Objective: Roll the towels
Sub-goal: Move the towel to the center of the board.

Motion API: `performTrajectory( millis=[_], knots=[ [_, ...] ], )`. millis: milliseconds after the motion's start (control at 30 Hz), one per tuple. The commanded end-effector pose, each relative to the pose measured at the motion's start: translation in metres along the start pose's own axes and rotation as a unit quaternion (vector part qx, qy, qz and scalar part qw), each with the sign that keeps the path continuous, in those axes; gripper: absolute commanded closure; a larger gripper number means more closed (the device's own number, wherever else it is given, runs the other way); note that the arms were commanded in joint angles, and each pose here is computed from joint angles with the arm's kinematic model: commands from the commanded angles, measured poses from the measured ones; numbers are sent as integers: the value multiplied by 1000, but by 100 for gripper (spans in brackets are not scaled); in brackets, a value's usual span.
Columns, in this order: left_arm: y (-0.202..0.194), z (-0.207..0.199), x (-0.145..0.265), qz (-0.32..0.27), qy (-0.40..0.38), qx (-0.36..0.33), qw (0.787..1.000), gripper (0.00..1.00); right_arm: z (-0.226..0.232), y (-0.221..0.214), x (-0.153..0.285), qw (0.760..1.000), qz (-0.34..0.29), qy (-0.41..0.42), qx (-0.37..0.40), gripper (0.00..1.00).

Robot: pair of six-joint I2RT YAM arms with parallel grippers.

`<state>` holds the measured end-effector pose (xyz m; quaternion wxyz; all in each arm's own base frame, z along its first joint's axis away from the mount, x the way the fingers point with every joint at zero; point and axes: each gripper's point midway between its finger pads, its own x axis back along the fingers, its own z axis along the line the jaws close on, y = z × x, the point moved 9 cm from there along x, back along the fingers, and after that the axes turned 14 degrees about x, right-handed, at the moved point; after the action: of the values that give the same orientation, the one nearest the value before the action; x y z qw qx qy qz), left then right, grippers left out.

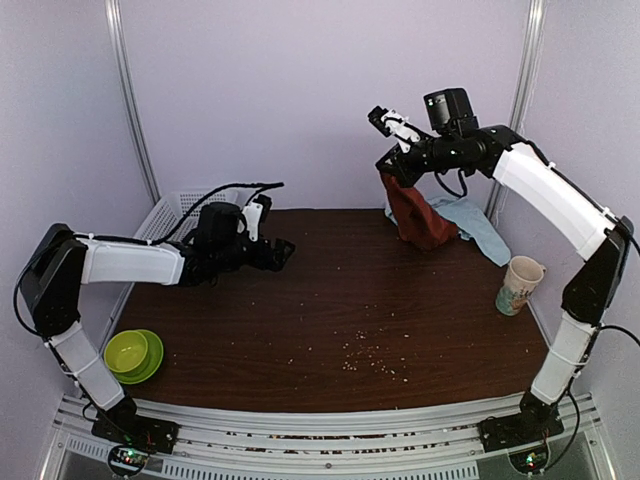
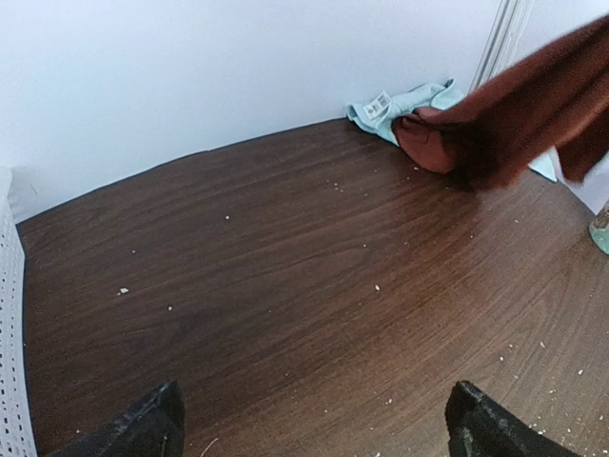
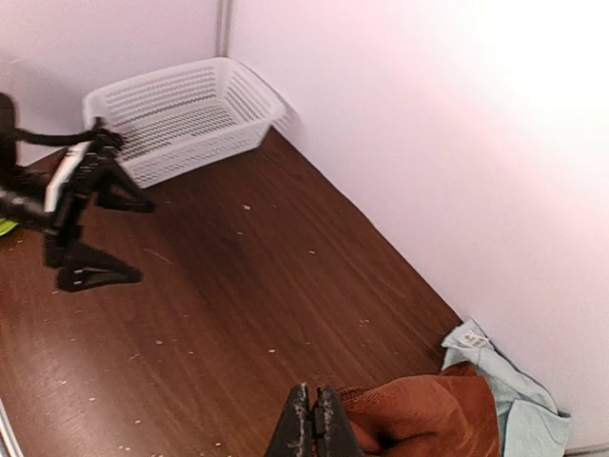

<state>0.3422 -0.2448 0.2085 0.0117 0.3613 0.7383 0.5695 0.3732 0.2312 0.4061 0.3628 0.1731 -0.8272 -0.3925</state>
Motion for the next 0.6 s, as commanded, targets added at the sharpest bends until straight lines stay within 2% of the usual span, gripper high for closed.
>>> performTrajectory(
  millis=[0, 133, 300, 467, 567],
  knots=[
    [9, -7, 4, -24, -16, -12, 1000, 2, 15, 29, 63, 994, -97, 31, 31, 100],
    [6, -8, 1, -26, -31, -15, 999, 2, 10, 42, 106, 989, -142, -16, 35, 100],
    [2, -14, -8, -27, -76, -25, 996, 2, 1, 39, 129, 986, -130, -99, 27, 100],
    [-6, -21, -30, -4, -128, -33, 991, 2, -17, 12, 129, 974, -47, -223, 14, 100],
    [-12, -25, -42, 8, -149, -37, 988, 2, -27, -12, 129, 953, 27, -302, 11, 100]
  ],
)
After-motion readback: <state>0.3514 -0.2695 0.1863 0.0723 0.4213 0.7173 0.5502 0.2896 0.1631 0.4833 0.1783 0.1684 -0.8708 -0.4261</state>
